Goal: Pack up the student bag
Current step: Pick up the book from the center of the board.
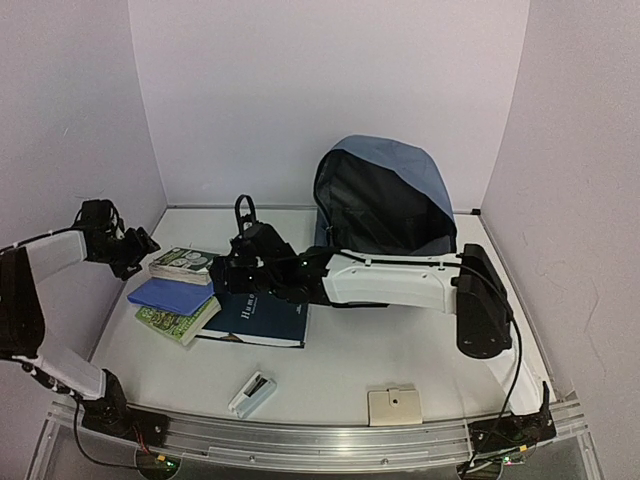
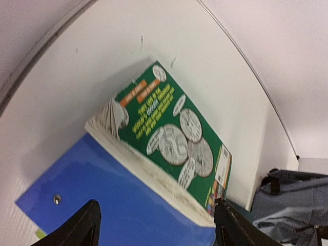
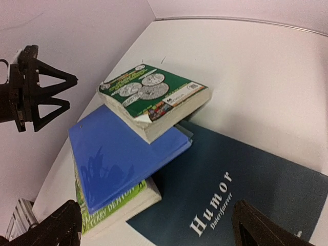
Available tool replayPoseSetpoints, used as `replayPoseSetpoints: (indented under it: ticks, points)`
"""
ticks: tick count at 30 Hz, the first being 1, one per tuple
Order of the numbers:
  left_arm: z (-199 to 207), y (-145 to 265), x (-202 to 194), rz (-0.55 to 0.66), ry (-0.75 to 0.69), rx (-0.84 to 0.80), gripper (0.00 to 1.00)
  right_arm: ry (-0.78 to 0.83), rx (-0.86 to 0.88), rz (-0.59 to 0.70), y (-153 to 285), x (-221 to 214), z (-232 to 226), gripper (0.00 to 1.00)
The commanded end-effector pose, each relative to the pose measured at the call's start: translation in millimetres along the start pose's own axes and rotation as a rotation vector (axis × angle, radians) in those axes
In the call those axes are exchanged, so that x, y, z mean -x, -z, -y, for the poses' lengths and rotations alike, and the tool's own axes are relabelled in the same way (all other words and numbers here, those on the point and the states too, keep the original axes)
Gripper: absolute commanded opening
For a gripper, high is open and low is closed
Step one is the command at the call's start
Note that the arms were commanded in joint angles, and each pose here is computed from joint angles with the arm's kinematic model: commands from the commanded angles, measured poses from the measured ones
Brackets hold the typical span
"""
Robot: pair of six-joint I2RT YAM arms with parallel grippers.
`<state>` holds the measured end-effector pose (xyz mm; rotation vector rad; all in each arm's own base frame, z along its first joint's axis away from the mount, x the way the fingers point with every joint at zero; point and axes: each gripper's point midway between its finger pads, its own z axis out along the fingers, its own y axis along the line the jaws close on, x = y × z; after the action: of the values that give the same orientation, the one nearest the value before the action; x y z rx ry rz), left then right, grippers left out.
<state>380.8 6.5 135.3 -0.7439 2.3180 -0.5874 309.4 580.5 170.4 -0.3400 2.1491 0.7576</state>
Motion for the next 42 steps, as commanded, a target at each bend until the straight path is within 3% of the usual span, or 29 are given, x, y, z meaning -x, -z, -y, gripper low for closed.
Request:
replayPoseSetpoints:
  ticks: [1, 10, 20, 25, 31, 36, 42]
  points:
    - [-8.5, -25.5, 39.5, 0.035, -0.091, 0.109, 0.79, -0.101, 0.019, 0.037, -25.9, 11.9, 0.8, 0.98]
    - [-20.4, -81.3, 51.5, -0.067, -0.175, 0.148, 0.82, -0.149, 0.012, 0.038, -65.0, 2.2, 14.6, 0.97]
    - [-43.9, -101.5, 24.7, -0.156, -0.115, 0.185, 0.77, -0.136, 0.034, 0.017, -68.2, -3.7, 14.6, 0.96]
    - [-47.0, -108.0, 16.4, -0.178, -0.082, 0.176, 0.58, -0.134, 0.037, 0.009, -68.2, -7.5, 16.4, 0.96]
    - [-61.5, -115.1, 2.9, -0.212, -0.054, 0.208, 0.23, -0.133, 0.034, 0.01, -67.0, -8.7, 17.8, 0.96]
    - [-55.5, -110.2, -2.7, -0.196, -0.047, 0.161, 0.02, -0.131, 0.025, 0.02, -62.8, -4.5, 19.9, 0.96]
    - [-16.6, -74.7, 4.5, -0.114, -0.072, 0.004, 0.0, -0.128, 0.017, 0.051, -46.5, 12.0, 19.0, 0.96]
